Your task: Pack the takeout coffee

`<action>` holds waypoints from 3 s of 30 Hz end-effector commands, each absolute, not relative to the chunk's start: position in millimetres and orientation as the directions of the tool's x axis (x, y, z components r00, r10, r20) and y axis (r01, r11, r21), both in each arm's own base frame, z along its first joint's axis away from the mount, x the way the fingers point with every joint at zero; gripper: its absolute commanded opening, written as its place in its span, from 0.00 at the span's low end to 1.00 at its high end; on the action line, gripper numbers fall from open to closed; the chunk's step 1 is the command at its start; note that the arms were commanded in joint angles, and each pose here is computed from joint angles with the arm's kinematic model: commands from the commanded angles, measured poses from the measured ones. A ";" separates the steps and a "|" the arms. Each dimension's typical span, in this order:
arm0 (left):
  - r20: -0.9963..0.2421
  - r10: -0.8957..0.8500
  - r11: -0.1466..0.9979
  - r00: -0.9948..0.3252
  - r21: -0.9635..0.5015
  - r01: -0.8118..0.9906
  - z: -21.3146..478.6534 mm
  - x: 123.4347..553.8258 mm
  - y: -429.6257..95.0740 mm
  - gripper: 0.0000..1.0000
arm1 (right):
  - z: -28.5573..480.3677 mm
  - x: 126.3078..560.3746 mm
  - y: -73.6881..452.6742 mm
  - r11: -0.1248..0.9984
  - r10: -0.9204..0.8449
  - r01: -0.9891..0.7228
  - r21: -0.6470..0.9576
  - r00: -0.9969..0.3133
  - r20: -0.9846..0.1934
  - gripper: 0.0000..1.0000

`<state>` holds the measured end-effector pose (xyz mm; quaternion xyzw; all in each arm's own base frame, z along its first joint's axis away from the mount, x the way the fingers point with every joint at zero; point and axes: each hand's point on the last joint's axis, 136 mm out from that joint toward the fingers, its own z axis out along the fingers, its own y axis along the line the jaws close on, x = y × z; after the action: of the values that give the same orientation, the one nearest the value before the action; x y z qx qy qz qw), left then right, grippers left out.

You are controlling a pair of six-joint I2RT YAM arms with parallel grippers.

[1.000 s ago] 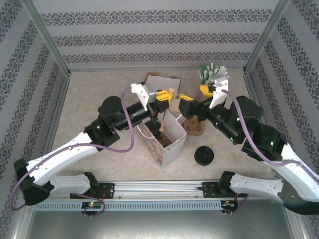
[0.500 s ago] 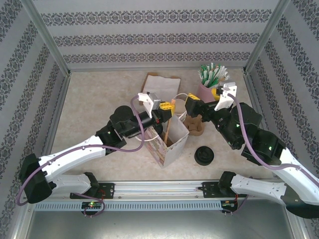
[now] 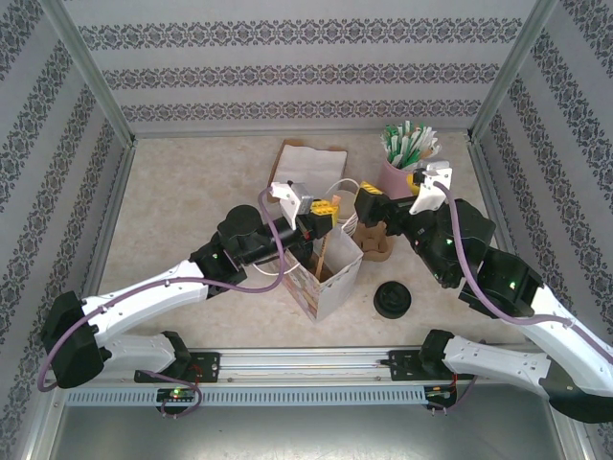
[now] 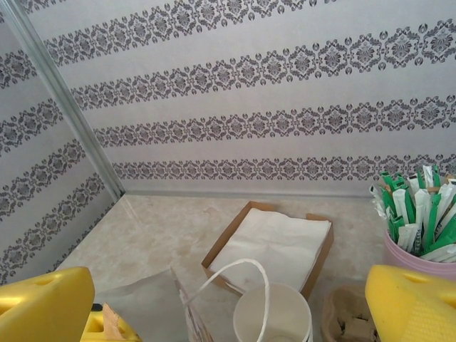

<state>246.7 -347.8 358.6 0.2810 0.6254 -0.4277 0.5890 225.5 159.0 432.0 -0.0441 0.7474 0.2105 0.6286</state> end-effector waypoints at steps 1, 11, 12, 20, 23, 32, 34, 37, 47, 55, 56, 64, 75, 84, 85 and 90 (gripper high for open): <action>-0.976 -0.184 0.466 -0.114 -0.189 0.865 370.1 239.8 -345.2 0.15 | 434.0 227.0 155.1 0.905 0.226 -0.319 0.282 -0.201 -0.953 0.97; -0.983 -0.152 0.480 -0.106 -0.167 0.861 378.5 237.1 -339.8 0.29 | 428.9 230.2 155.3 0.908 0.221 -0.312 0.281 -0.214 -0.951 0.98; -0.984 -0.145 0.484 -0.104 -0.163 0.860 381.6 236.5 -338.3 0.29 | 428.0 230.3 155.0 0.909 0.218 -0.311 0.278 -0.215 -0.952 0.98; -0.994 -0.008 0.566 -0.112 -0.097 0.819 409.8 240.4 -323.0 0.39 | 417.4 233.5 149.2 0.925 0.196 -0.280 0.258 -0.231 -0.953 0.98; -0.993 0.038 0.615 -0.113 -0.066 0.786 426.9 246.9 -313.6 0.41 | 415.1 233.5 146.7 0.929 0.188 -0.273 0.250 -0.234 -0.954 0.98; -0.993 -0.029 0.761 -0.110 -0.093 0.642 462.7 287.6 -265.9 0.41 | 421.4 234.8 139.1 0.945 0.157 -0.248 0.212 -0.223 -0.962 0.97; -0.988 -0.083 0.776 -0.133 -0.148 0.614 467.7 301.1 -248.9 0.41 | 419.7 237.5 137.6 0.953 0.143 -0.229 0.197 -0.231 -0.962 0.97; -0.961 -0.182 0.792 -0.210 -0.270 0.547 466.6 330.8 -217.0 0.41 | 412.9 243.7 141.0 0.960 0.123 -0.214 0.180 -0.253 -0.960 0.97; -0.732 -0.486 0.686 -0.478 -0.658 0.311 398.0 450.6 -123.0 0.32 | 386.1 277.2 161.3 0.970 0.088 -0.177 0.167 -0.383 -0.920 0.95; -0.571 -0.514 0.642 -0.640 -0.751 0.154 290.8 541.6 -114.8 0.37 | 339.7 314.1 144.4 0.978 0.157 -0.044 0.206 -0.500 -0.852 0.91; -0.551 -0.509 0.629 -0.661 -0.762 0.151 281.1 550.1 -118.5 0.37 | 333.4 316.7 142.5 0.979 0.154 -0.037 0.200 -0.510 -0.846 0.91; -0.488 -0.456 0.569 -0.744 -0.803 0.178 222.5 605.8 -153.6 0.40 | 294.4 326.3 112.2 0.986 0.165 0.056 0.160 -0.536 -0.828 0.91; -0.580 -0.181 0.737 -0.794 -0.615 0.281 175.0 617.1 -212.4 0.40 | 253.1 323.2 95.3 0.987 0.157 0.123 0.105 -0.595 -0.788 0.90; -0.597 0.026 0.849 -0.802 -0.411 0.333 131.8 604.3 -217.4 0.41 | 239.9 329.3 101.2 0.987 0.156 0.123 0.101 -0.630 -0.761 0.90; -0.595 0.034 0.845 -0.803 -0.412 0.341 128.5 603.9 -219.4 0.41 | 238.8 330.7 101.8 0.988 0.154 0.123 0.098 -0.632 -0.759 0.90; -0.572 0.062 0.833 -0.818 -0.421 0.358 107.8 599.9 -231.4 0.42 | 235.4 336.0 108.0 0.989 0.149 0.111 0.101 -0.649 -0.746 0.90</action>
<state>603.5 -231.5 123.9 0.0982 0.9092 -0.2771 0.2947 329.6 106.7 227.7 0.0588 0.9117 0.0100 0.4065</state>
